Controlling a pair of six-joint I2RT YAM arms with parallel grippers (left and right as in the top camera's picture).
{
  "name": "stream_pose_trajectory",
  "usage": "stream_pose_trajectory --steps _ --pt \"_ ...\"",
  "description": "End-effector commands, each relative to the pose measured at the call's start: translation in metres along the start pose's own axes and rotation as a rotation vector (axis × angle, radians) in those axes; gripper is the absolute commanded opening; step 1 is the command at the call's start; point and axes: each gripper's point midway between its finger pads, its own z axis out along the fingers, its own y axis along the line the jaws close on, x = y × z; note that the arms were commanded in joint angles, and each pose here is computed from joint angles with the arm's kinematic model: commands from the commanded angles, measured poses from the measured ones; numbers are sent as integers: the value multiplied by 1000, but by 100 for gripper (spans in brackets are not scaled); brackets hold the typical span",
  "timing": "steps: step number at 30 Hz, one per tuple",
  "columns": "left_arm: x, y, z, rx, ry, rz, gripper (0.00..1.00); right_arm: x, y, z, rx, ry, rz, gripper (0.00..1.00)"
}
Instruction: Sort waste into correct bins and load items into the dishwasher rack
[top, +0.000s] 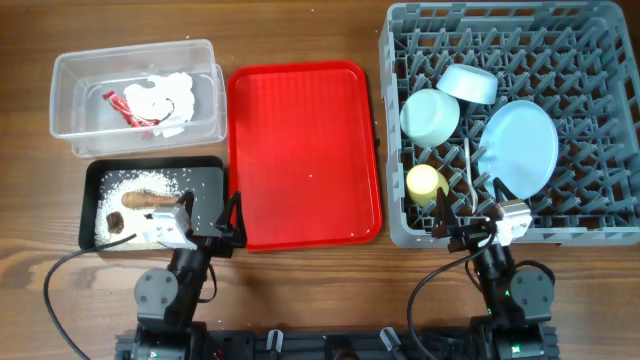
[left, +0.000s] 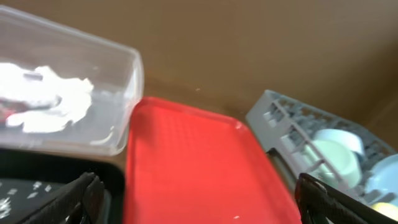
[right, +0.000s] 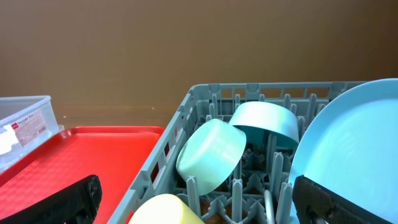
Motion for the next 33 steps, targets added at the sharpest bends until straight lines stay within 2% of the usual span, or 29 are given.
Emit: stream_pose_trajectory --steps 1,4,5,12,18,33 --pt "-5 17 -1 -78 -43 55 100 -2 -3 0 17 -12 -16 100" --pt "-8 23 -2 -113 -41 278 100 -2 -3 0 18 -12 -16 100" --pt "-8 23 -2 -114 -40 298 100 -2 -3 0 17 -12 -16 100" --pt "-8 22 -2 -110 -41 294 100 -2 -3 0 17 -12 -17 100" --pt "-20 50 -8 -230 -76 281 100 -2 -3 0 17 -12 -16 100" --pt "-20 50 -8 -230 -76 282 100 -2 -3 0 17 -12 -16 100"
